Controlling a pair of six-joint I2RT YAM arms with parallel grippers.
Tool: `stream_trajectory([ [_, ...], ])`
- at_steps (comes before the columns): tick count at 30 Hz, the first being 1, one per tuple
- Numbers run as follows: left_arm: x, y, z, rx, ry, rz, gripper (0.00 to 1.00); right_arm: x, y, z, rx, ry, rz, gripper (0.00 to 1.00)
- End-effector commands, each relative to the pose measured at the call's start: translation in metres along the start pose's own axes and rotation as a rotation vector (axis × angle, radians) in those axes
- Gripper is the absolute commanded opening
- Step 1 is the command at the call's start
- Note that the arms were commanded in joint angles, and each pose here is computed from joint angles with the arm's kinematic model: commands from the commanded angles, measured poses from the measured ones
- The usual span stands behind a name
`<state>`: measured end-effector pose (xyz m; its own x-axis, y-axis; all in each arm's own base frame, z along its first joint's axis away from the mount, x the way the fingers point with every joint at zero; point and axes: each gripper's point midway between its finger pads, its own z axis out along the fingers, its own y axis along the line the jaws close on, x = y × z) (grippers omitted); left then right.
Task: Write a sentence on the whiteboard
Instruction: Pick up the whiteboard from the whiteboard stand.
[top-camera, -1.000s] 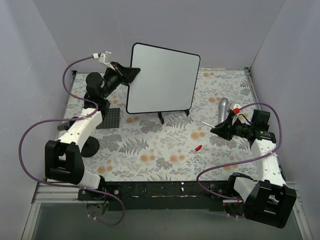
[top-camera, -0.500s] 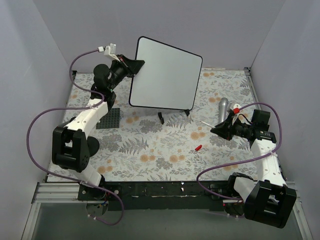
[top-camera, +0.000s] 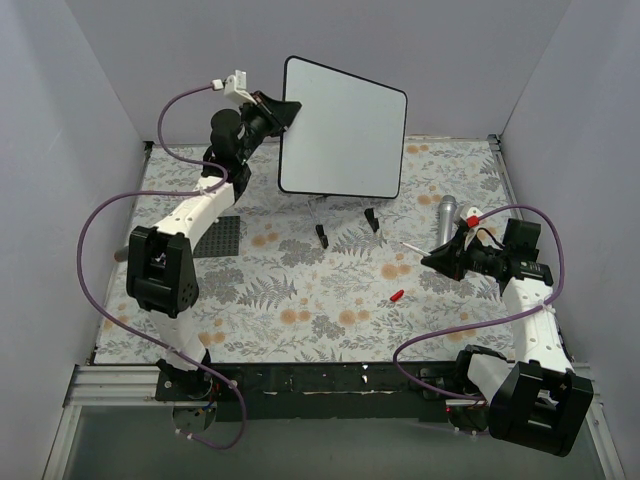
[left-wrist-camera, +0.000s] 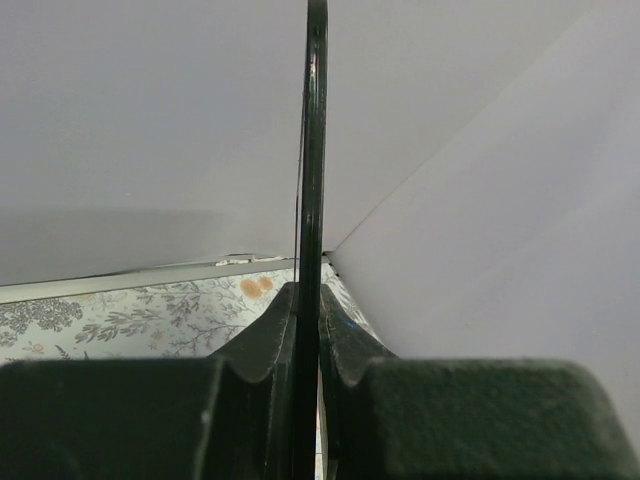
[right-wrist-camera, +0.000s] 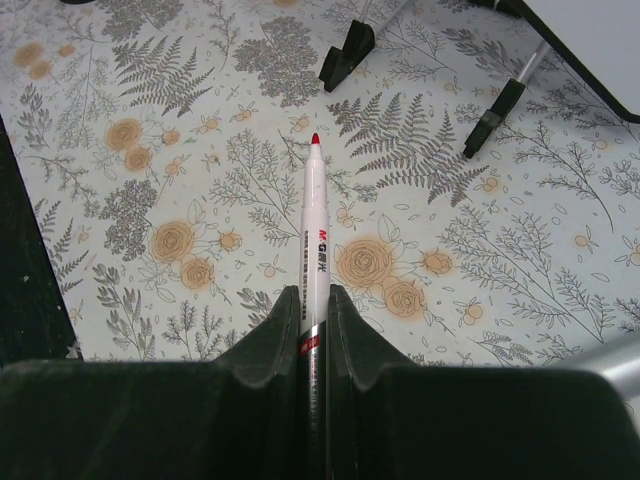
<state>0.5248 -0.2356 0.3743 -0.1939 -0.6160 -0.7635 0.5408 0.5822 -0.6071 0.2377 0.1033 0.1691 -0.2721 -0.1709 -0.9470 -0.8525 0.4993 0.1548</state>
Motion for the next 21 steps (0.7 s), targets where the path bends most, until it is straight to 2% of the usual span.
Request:
stream_trajectory([
  [1, -0.089, -0.096, -0.002, 0.208, -0.255, -0.020, 0.00, -0.020, -0.001, -0.004, -0.001, -0.026, -0.062, 0.01],
  [7, -0.062, -0.108, -0.012, 0.197, -0.230, -0.044, 0.00, -0.023, 0.000, -0.005, 0.000, -0.027, -0.081, 0.01],
  [11, -0.028, -0.104, -0.042, 0.187, -0.199, -0.066, 0.00, -0.026, 0.002, -0.007, 0.003, -0.029, -0.095, 0.01],
  [16, -0.005, -0.100, -0.066, 0.188, -0.172, -0.053, 0.00, -0.027, 0.003, -0.007, 0.002, -0.031, -0.100, 0.01],
  [21, 0.012, -0.109, -0.100, 0.227, -0.121, 0.023, 0.00, -0.027, 0.003, -0.008, 0.002, -0.032, -0.101, 0.01],
])
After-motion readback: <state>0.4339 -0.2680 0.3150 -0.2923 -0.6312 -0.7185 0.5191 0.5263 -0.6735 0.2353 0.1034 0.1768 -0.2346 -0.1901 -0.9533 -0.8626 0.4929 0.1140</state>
